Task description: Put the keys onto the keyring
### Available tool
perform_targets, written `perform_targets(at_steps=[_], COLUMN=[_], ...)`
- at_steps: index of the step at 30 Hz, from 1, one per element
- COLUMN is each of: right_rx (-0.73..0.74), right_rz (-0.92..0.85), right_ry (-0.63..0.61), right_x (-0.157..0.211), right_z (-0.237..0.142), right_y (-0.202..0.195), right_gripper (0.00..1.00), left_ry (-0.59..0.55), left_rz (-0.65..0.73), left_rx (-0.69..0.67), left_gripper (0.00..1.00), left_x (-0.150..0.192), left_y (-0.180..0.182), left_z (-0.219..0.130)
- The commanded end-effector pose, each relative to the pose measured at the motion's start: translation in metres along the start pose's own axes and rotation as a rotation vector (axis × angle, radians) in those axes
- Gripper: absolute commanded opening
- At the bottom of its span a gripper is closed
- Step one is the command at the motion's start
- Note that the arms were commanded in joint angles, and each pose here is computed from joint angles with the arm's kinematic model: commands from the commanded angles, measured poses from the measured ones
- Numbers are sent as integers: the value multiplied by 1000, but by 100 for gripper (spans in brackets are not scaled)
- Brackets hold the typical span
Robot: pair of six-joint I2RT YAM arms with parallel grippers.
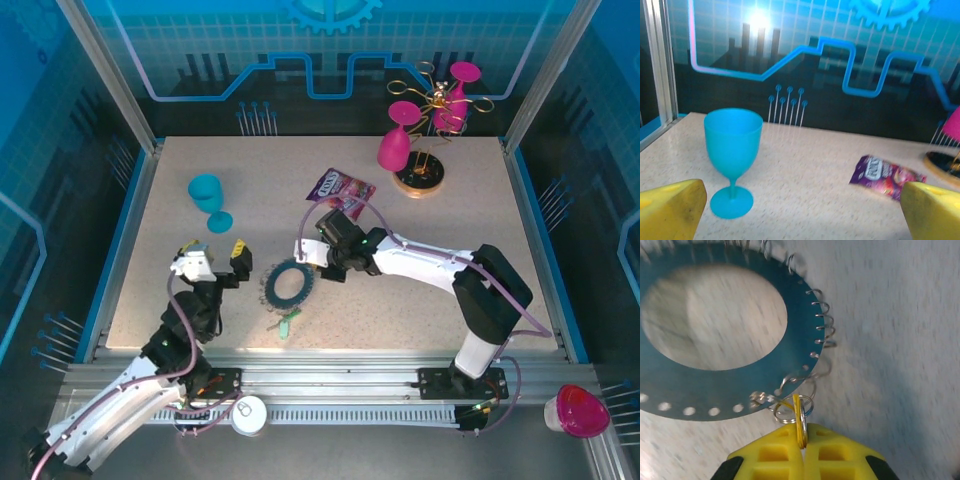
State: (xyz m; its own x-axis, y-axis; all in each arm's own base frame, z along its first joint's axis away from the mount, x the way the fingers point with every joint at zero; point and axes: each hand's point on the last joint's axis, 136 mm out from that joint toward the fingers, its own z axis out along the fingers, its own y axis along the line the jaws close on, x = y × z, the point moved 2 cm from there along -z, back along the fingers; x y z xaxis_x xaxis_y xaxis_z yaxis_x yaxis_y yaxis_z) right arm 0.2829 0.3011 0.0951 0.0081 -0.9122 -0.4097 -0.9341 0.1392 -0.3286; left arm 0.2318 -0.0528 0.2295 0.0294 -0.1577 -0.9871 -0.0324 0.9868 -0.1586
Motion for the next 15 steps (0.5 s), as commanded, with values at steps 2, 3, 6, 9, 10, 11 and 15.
perform_targets(at_steps=[2,3,6,9,10,11,15], right_rx=[115,126,139,182,207,239,325], right_rz=[-165,-191,-229,-180,-144,-92,285], right_ry=[314,365,521,614,614,595,352], right_x=[64,76,114,139,143,143,133], right_z=[6,7,9,0,-6,-12,-37], right_y=[-6,-5,-3,-13,-18,-26,-57], right_gripper=[0,6,24,33,35,37,41], left_ry=[38,58,117,164,170,177,233], left_rz=[92,123,191,216,210,205,170], left_rx=[-72,-88,-135,-200,-211,-223,-249], left_gripper=[99,99,99,99,99,99,99], left_x=[0,6,24,38,41,44,63], left_y=[5,8,17,33,36,41,59], left_z=[12,15,24,29,30,31,42])
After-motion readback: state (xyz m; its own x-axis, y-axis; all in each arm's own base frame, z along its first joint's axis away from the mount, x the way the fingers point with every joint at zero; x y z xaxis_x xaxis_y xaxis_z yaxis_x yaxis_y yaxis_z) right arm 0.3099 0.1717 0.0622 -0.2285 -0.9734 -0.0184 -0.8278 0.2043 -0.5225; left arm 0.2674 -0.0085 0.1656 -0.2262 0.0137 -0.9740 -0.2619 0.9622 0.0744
